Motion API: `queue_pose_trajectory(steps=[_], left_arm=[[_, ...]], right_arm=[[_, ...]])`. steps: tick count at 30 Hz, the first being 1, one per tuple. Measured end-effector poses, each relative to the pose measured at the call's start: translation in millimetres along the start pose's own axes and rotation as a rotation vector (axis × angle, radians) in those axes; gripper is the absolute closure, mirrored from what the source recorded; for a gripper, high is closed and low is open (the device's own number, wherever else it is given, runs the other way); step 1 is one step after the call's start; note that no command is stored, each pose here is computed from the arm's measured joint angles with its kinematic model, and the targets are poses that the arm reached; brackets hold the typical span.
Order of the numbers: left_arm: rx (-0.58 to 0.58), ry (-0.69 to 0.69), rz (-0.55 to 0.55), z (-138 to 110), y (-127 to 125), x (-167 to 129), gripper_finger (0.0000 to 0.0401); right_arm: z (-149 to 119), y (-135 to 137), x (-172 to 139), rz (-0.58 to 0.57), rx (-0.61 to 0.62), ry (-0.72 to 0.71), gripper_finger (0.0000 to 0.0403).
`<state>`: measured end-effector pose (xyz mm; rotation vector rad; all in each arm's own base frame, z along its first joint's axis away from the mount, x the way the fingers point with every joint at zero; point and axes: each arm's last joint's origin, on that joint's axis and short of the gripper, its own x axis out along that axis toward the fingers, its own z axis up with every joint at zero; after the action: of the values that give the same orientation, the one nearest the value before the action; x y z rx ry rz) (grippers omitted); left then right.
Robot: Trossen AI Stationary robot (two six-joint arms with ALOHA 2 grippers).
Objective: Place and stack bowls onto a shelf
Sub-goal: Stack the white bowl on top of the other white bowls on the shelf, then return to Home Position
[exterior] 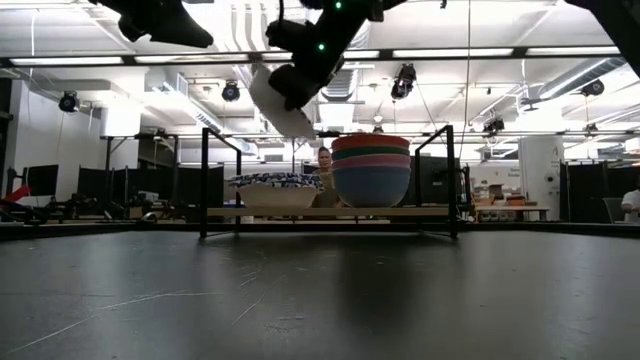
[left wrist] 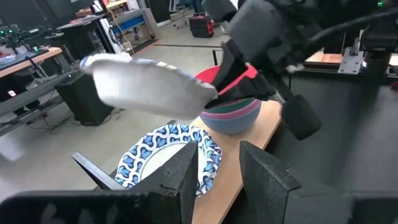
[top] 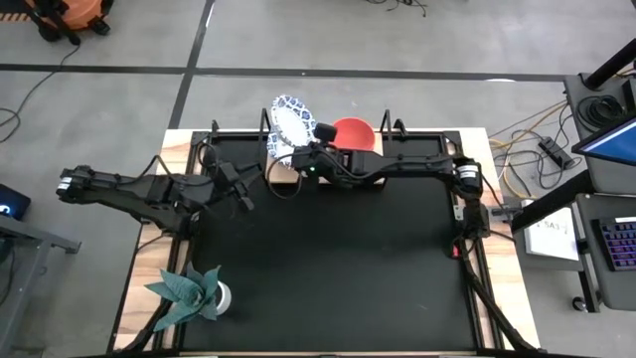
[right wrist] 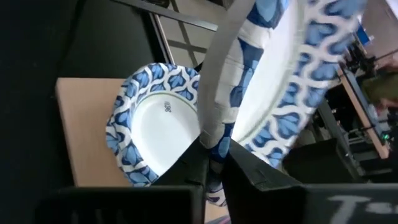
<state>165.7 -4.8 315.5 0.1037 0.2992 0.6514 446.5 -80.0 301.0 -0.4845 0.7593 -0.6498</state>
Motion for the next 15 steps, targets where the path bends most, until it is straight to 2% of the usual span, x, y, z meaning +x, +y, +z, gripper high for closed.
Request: queue_pose_trajectory(steps=[8,15], left_arm=[[0.008,0.004,0.000,0,-1,1,0.0301],[0.009,0.005,-0.001,0,-1,1,0.0301]], right_arm=[[-11,7,23,-0.003,0.018,0.053,0.0303],[-12,11,25,0.001,0.045,0.057,0.0289]])
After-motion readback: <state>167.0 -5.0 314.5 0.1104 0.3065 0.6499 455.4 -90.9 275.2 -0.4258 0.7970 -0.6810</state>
